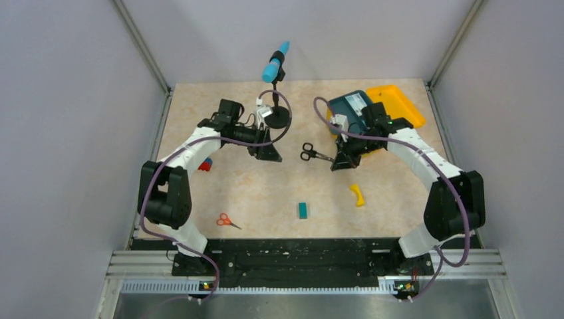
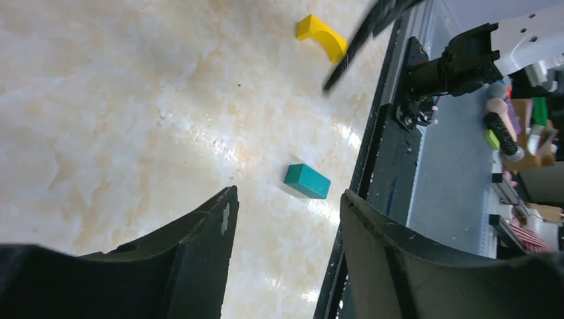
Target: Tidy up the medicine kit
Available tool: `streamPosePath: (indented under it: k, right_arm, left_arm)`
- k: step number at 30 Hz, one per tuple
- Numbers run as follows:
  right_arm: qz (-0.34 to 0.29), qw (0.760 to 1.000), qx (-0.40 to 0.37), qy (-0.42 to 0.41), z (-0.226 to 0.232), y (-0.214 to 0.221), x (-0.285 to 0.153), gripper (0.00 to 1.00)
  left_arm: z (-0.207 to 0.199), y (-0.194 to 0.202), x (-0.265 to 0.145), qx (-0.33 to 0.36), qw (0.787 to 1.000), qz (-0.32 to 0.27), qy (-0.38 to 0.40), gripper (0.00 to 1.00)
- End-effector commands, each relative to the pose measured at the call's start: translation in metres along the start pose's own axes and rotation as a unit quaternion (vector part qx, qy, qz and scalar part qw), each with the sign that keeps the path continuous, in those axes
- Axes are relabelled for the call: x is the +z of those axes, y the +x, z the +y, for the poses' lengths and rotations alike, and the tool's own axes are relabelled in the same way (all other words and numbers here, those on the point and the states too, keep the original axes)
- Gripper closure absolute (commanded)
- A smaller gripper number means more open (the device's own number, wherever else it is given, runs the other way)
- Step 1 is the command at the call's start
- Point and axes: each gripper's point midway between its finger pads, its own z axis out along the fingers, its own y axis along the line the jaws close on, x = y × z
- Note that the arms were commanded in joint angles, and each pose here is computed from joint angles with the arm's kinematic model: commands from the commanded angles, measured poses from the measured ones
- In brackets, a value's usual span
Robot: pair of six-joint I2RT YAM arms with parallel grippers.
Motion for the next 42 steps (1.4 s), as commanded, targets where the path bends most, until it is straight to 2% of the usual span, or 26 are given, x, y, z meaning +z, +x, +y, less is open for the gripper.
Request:
streamPosePath:
  k: [1,5,11,20,29,31,33,37,42]
  right_arm:
    - [-0.086,0.989,0.049,0.106,-0.021,-0.055,-0.06,1.0]
    - [-0.165,0.952,0.145,0.213,-0.066,-0.081,-0.108,1.0]
    - [-0.175,0.913,0.16,0.331,-0.118,-0.09,-0.133,1.0]
    - [-0.14,0.915,0.203,0.319,-0.155,-0.075,-0.107,1.0]
    - [-0.105,0.923,0.243,0.28,-0.161,-0.05,-0.078,0.99]
    - [-0.097,0.924,0.246,0.278,-0.162,-0.045,-0.075,0.93]
    - [-0.094,0.924,0.252,0.273,-0.16,-0.042,-0.073,0.78]
    - [-0.097,0.925,0.249,0.27,-0.156,-0.049,-0.078,0.6]
    - [-0.121,0.921,0.217,0.301,-0.15,-0.074,-0.105,0.55]
  left_arm:
    - [-0.019,0.004,-0.027,0.063,0.997,0.015,-0.04,0.38]
    - [-0.022,0.022,-0.035,0.072,0.995,0.034,-0.062,0.41]
    - [-0.025,0.033,-0.039,0.062,0.994,0.04,-0.075,0.43]
    - [-0.023,0.042,-0.046,0.07,0.991,0.046,-0.101,0.43]
    - [-0.019,0.053,-0.052,0.071,0.989,0.054,-0.118,0.43]
    - [-0.018,0.054,-0.053,0.068,0.989,0.054,-0.12,0.43]
    - [-0.017,0.056,-0.053,0.062,0.989,0.055,-0.12,0.43]
    - [-0.016,0.062,-0.053,0.056,0.989,0.062,-0.121,0.43]
    - [0.0,0.056,-0.068,0.066,0.977,0.058,-0.195,0.43]
